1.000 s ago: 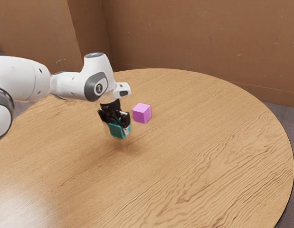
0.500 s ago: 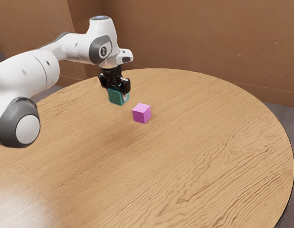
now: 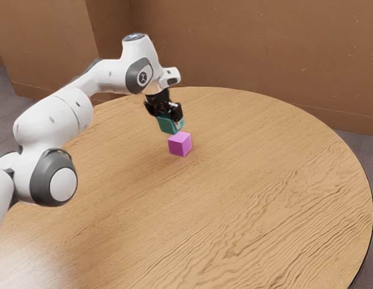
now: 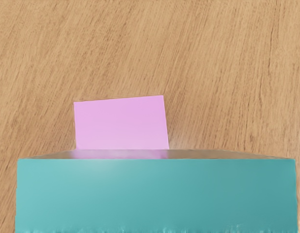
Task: Pick up the blue block with one arm, and put the blue block on the pink block with one arm
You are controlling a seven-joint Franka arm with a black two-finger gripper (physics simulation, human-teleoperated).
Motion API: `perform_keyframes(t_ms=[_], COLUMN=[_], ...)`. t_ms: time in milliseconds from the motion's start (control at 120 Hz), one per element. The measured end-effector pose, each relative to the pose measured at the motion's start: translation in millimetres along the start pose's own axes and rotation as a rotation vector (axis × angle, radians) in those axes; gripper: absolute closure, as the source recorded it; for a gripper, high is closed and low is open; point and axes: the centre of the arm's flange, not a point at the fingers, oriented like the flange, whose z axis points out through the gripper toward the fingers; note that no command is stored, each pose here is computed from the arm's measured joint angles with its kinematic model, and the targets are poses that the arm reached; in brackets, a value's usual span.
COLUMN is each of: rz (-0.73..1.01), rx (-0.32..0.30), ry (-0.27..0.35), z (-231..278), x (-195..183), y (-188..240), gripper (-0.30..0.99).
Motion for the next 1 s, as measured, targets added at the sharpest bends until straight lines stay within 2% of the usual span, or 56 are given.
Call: perform_keyframes(t_ms=[258, 567, 775, 1000], rz=[-0.028, -0.010, -0.012, -0.010], rx=[-0.020, -0.058, -0.076, -0.087], ry=[0.045, 0.142, 0.166, 0.179], z=[37.2, 46.0, 49.5, 48.0], x=[-0.6, 9.0, 10.0, 10.7], y=[-32.2, -22.5, -25.6, -27.9], gripper=[0.35, 0.34, 0.14, 0.05])
